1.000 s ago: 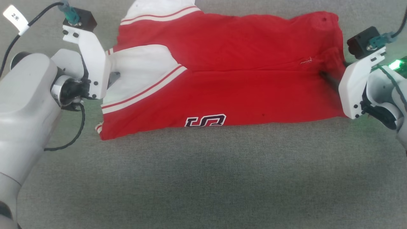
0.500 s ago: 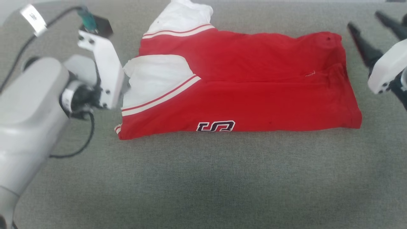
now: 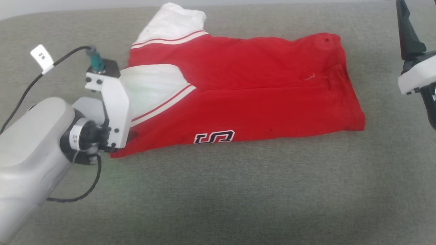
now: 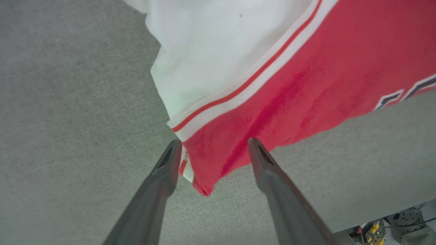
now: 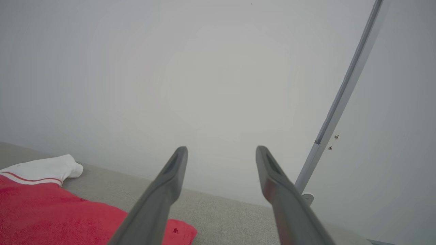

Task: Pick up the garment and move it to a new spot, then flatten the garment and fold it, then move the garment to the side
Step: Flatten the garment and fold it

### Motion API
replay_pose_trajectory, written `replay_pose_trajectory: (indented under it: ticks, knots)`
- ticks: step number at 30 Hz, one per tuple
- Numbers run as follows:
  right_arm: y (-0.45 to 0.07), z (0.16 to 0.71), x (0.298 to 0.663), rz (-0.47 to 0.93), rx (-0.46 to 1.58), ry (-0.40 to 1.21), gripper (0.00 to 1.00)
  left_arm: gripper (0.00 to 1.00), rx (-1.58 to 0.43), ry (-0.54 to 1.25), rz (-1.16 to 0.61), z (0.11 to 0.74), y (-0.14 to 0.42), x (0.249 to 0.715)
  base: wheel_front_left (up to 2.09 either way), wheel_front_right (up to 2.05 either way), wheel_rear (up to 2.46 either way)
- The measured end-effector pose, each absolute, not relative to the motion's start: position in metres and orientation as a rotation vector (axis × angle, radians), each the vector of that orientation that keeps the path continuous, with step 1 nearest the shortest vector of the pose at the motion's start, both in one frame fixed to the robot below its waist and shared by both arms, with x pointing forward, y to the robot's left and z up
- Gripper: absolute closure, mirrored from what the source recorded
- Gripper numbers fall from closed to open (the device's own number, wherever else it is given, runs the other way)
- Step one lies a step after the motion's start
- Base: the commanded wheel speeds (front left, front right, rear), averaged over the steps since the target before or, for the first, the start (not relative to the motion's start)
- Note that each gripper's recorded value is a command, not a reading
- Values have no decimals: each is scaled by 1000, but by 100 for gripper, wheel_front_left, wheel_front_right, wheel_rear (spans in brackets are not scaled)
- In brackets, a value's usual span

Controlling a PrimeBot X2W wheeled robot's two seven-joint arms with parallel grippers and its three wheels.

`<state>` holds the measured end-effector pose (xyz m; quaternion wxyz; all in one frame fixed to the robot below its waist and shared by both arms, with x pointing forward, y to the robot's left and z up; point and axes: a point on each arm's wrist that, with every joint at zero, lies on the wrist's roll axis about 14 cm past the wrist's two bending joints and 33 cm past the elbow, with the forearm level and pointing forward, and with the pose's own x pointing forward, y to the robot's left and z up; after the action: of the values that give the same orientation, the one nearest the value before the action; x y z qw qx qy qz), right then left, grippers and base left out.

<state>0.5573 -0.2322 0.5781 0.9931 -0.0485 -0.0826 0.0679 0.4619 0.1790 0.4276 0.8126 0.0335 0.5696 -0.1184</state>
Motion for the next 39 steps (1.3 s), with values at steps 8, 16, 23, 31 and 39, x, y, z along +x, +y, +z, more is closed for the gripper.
replay_pose_trajectory:
  ticks: [8,16,23,31,39]
  knots:
    - [-251,577,534,53,-92,-154,0,0,2,1336,-179,395,183,451,0,0,0]
    - [-254,555,511,27,-76,-27,0,100,-104,1364,-127,377,190,451,0,0,0]
    - [-231,499,490,113,-35,282,0,100,-125,1360,-123,373,196,448,0,0,0]
    - [-213,430,465,182,-1,675,0,100,-148,1354,-142,368,192,447,0,0,0]
    - [-205,392,469,216,-13,886,0,100,-162,1356,-155,361,192,450,0,0,0]
